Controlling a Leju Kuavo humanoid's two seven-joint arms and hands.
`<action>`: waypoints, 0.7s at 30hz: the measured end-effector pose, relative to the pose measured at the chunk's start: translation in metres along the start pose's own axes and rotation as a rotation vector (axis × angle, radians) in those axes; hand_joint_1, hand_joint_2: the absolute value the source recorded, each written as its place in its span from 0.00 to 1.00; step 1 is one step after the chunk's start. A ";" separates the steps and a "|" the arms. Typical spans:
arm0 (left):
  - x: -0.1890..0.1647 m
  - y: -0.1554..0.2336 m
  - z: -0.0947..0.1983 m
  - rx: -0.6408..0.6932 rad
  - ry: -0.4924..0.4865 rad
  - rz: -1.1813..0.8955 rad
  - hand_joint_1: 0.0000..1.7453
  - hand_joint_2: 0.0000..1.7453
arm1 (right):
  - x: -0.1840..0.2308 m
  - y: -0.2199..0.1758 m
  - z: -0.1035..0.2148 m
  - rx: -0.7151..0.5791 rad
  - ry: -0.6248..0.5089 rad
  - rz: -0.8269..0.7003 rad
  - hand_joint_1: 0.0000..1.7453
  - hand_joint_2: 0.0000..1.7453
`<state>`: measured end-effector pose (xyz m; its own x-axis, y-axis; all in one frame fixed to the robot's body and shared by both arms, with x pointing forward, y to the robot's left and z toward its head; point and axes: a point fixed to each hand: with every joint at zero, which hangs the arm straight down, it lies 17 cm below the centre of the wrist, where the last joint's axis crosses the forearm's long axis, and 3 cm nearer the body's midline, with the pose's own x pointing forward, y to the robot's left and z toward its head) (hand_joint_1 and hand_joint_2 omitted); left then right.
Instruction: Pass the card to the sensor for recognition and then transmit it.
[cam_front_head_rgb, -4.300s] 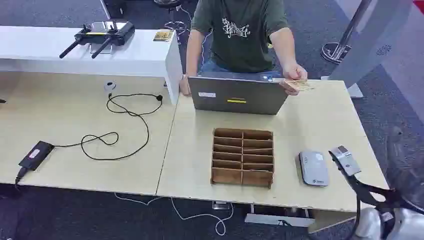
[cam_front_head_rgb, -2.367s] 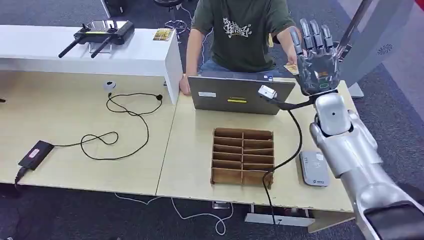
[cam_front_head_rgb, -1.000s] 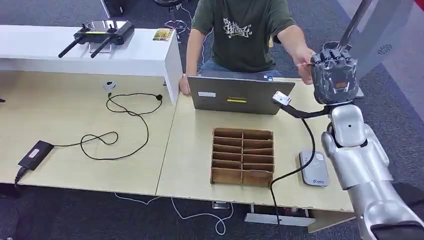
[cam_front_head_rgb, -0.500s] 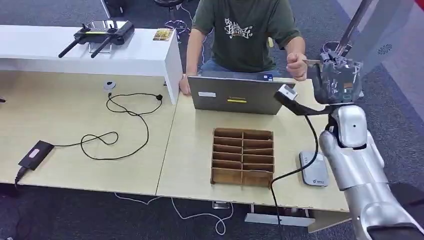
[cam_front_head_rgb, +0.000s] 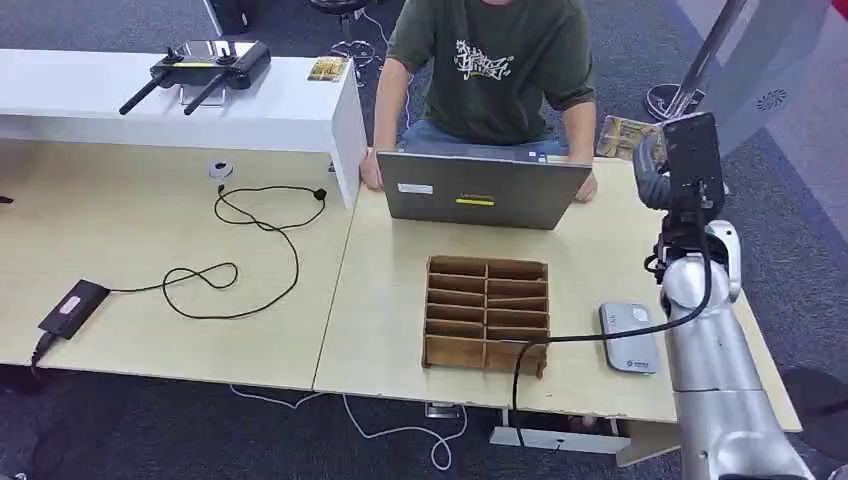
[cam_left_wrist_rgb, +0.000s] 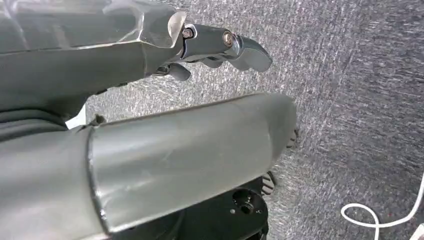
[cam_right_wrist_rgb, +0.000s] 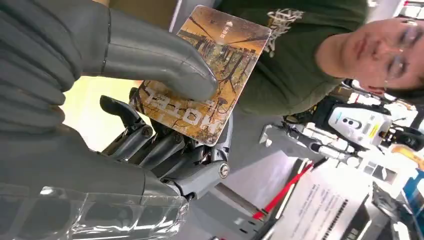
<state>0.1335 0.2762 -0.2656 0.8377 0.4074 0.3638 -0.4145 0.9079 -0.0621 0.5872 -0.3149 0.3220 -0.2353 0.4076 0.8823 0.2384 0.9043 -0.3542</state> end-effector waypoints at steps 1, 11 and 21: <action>0.000 0.000 0.000 0.000 0.000 0.000 0.00 0.00 | 0.000 0.000 0.000 0.000 0.000 0.000 1.00 1.00; -0.001 0.002 0.000 0.008 0.009 0.029 0.00 0.00 | -0.020 -0.018 0.017 0.030 0.071 -0.240 1.00 1.00; 0.001 0.003 -0.001 0.013 0.008 0.050 0.00 0.00 | -0.074 -0.046 0.040 -0.027 0.171 -0.239 1.00 1.00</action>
<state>0.1331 0.2792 -0.2661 0.8186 0.4534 0.3526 -0.4609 0.8848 -0.0677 0.5565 -0.3812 0.2607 -0.1258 0.1537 0.9801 0.2205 0.9675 -0.1235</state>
